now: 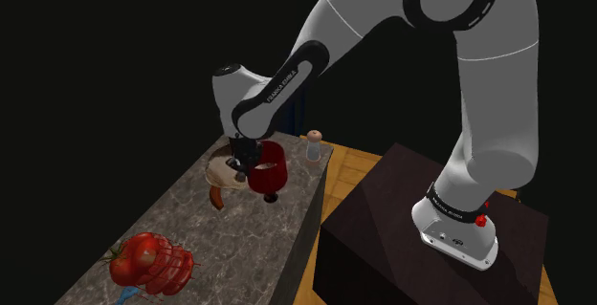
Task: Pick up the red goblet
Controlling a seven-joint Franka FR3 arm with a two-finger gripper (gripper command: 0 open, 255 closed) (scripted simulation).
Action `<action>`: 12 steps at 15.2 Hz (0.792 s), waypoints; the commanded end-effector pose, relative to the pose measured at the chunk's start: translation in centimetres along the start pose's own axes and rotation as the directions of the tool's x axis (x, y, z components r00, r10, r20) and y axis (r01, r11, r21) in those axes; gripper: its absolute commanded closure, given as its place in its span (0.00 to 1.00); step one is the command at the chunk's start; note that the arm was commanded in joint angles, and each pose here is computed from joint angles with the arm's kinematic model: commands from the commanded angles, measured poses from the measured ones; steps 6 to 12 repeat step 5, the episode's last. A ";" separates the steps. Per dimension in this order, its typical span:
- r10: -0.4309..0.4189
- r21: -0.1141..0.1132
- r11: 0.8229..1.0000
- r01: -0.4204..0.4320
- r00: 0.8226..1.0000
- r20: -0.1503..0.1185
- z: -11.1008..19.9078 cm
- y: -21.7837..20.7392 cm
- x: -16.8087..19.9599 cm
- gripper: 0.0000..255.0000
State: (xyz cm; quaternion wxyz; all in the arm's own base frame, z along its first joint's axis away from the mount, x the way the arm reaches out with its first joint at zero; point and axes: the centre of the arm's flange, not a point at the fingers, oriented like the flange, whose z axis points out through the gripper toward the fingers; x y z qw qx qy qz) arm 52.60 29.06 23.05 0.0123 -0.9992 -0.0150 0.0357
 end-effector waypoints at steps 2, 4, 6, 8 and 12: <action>0.000 0.000 1.000 0.000 1.000 0.000 -1.6 0.0 -0.1 1.00; 0.000 0.000 1.000 0.000 1.000 0.000 -2.2 0.0 -0.2 1.00; 0.000 0.000 1.000 0.000 1.000 0.000 -2.2 0.0 -0.2 1.00; 0.000 0.000 1.000 0.000 1.000 0.000 -2.2 0.0 -0.2 1.00; 0.000 0.000 1.000 0.000 1.000 0.000 -2.2 0.0 -0.2 1.00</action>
